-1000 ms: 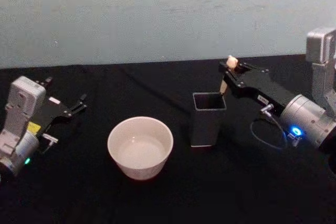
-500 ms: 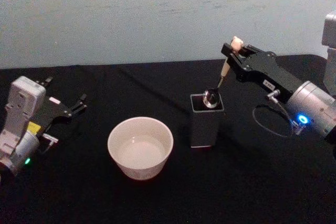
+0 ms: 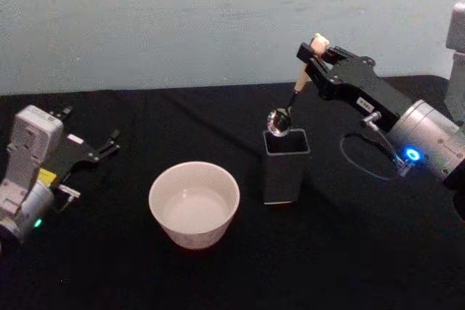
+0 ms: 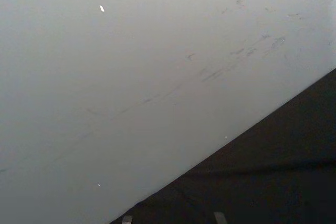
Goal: Pick up the stirring spoon with one hand, stir inside the cup, then place it back in its original position.
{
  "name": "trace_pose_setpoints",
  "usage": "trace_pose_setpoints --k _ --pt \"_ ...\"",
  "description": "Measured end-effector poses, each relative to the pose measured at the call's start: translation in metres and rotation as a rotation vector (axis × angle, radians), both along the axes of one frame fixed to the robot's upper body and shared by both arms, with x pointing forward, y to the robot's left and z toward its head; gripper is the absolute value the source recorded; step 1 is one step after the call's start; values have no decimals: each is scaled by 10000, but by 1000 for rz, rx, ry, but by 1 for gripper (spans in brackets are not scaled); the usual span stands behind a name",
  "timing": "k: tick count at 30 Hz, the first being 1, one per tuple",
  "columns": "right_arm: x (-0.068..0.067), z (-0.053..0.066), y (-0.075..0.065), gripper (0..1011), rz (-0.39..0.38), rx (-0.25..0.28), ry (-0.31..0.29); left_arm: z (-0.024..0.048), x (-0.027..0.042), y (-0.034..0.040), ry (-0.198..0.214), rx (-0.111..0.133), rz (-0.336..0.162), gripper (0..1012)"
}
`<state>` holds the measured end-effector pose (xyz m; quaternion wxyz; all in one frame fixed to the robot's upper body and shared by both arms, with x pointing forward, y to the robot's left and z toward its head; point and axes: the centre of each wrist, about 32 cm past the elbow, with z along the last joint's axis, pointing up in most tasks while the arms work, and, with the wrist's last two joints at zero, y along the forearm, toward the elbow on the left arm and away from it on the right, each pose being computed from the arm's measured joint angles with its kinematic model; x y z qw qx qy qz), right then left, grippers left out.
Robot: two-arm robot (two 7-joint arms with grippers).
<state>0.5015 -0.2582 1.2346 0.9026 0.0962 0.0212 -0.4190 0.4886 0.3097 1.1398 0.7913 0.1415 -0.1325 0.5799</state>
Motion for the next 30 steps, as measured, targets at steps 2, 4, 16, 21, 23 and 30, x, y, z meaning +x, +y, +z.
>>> trace_pose_setpoints --k 2,4,16,21,23,30 --pt "6 11 21 207 8 6 -1 0 0 0 0 0 0 1001" --pt "16 24 61 207 26 15 0 0 0 0 0 0 0 1001" --pt "22 -19 218 207 111 15 23 0 0 0 0 0 0 1002" --pt "8 -57 274 207 152 3 30 0 0 0 0 0 0 1001" --pt "1 -79 302 207 173 -4 35 0 0 0 0 0 0 1001" --pt "-15 -134 379 207 228 -26 37 0 0 0 0 0 0 1001"
